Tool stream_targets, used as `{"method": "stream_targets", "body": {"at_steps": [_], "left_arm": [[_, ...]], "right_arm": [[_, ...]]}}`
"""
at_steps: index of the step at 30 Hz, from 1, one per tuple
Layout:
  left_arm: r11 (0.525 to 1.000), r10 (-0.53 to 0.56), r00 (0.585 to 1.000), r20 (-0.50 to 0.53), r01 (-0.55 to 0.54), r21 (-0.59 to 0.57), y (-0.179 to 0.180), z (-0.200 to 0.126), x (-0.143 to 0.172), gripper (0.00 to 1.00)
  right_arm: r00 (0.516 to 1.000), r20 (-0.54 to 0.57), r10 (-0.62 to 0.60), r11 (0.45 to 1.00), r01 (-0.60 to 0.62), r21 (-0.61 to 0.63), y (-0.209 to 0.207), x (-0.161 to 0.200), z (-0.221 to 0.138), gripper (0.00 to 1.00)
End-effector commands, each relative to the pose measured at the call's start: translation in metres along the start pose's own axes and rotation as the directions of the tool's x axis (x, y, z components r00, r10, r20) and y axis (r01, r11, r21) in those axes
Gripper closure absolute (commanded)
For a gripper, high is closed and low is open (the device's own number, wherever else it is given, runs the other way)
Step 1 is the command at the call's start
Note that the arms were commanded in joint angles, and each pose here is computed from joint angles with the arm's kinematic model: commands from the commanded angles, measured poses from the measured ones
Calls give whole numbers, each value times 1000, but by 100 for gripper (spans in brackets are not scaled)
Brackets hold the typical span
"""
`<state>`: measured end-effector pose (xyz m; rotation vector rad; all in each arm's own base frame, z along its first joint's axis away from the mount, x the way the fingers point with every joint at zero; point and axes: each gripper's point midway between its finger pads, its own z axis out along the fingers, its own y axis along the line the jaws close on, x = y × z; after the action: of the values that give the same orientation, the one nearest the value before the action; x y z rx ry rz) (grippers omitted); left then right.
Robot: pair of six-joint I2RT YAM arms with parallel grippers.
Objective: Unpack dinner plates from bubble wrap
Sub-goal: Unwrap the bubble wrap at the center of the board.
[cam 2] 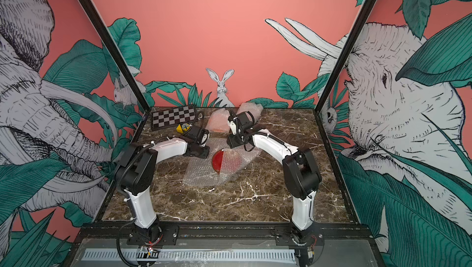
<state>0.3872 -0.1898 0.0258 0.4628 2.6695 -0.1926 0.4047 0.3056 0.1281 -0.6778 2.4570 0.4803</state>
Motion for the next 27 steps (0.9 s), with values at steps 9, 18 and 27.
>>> {"method": "stream_targets", "body": {"at_steps": [9,18,27], "left_arm": [[999,-23,999,-25,24,23,-3,-7,12,58],[999,-23,999,-30,24,31,-4,-5,13,58],[999,-24,999,-34,26,39,-6,-4,14,58]], "right_arm": [[999,-50,-10,1000,10,0,3,-2,30,44],[996,-91,-21,1000,20,-18,5,3,47,44],[991,-132,-27,999,23,-34,7,13,60,46]]}}
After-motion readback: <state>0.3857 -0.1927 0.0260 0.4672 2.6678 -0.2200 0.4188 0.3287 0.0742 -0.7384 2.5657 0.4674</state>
